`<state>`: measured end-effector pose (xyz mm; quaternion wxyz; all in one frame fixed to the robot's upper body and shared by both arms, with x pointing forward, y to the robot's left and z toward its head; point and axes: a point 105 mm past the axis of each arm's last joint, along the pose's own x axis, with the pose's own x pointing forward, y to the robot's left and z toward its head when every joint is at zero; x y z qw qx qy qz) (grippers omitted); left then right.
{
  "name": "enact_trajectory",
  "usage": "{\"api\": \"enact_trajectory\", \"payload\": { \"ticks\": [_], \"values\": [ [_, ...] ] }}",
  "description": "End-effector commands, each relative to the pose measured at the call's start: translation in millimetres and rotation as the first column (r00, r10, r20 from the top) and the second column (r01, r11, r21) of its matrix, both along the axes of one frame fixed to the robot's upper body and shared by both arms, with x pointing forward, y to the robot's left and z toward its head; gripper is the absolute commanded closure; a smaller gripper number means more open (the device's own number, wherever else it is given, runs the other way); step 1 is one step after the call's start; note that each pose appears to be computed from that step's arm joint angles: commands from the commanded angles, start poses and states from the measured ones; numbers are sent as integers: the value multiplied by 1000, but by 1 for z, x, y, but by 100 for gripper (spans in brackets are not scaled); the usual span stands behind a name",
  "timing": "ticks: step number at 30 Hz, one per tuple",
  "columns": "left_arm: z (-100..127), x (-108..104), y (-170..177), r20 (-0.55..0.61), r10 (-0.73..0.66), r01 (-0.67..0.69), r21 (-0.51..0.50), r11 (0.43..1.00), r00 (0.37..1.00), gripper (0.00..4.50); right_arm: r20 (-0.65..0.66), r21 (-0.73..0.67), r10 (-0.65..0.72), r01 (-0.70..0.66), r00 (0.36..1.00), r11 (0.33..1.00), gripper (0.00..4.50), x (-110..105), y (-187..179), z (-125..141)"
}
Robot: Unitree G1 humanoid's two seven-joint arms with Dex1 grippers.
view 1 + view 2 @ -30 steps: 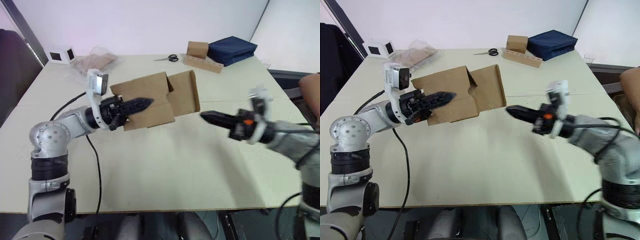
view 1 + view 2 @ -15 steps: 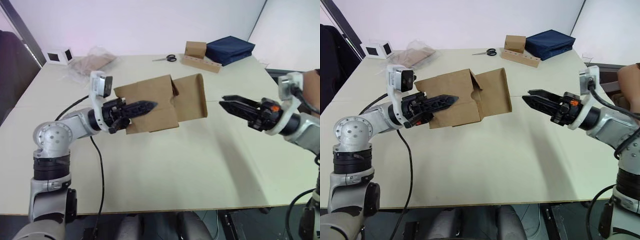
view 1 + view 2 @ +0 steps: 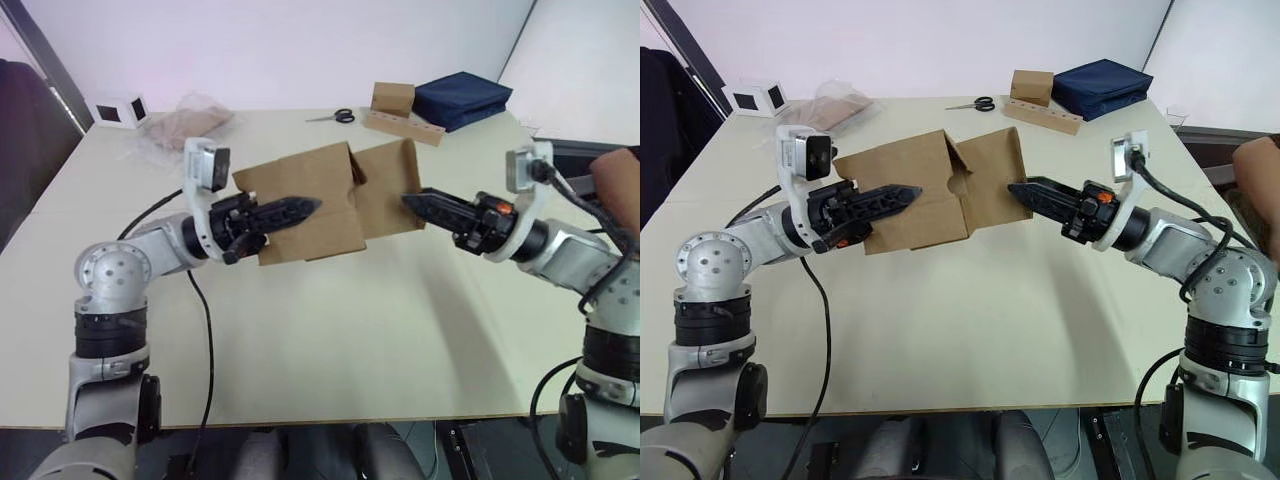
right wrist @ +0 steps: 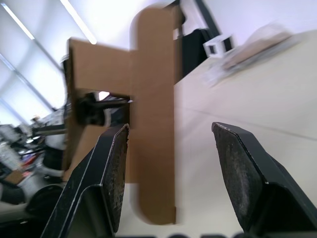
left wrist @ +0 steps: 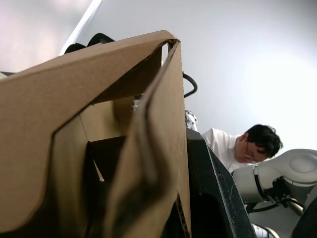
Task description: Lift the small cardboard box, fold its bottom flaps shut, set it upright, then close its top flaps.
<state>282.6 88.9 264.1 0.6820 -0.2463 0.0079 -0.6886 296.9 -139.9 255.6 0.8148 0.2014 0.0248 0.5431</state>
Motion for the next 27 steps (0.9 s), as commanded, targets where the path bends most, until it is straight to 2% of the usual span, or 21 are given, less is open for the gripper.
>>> {"api": "enact_trajectory", "payload": {
  "ticks": [1, 11, 27],
  "values": [
    [14, -4, 0, 63, 7, -5, -30, 1000, 998, 450, 66, 28, 47, -49, 997, 998, 171, -10, 12, 18],
    [6, 5, 4, 46, 57, -57, -9, 998, 997, 450, 99, 51, 104, -109, 990, 993, 171, -30, 27, 31],
    [3, 4, 0, 53, 56, -55, -21, 998, 997, 450, 96, 47, 96, -101, 991, 994, 171, -35, 38, 29]
  ]
}}
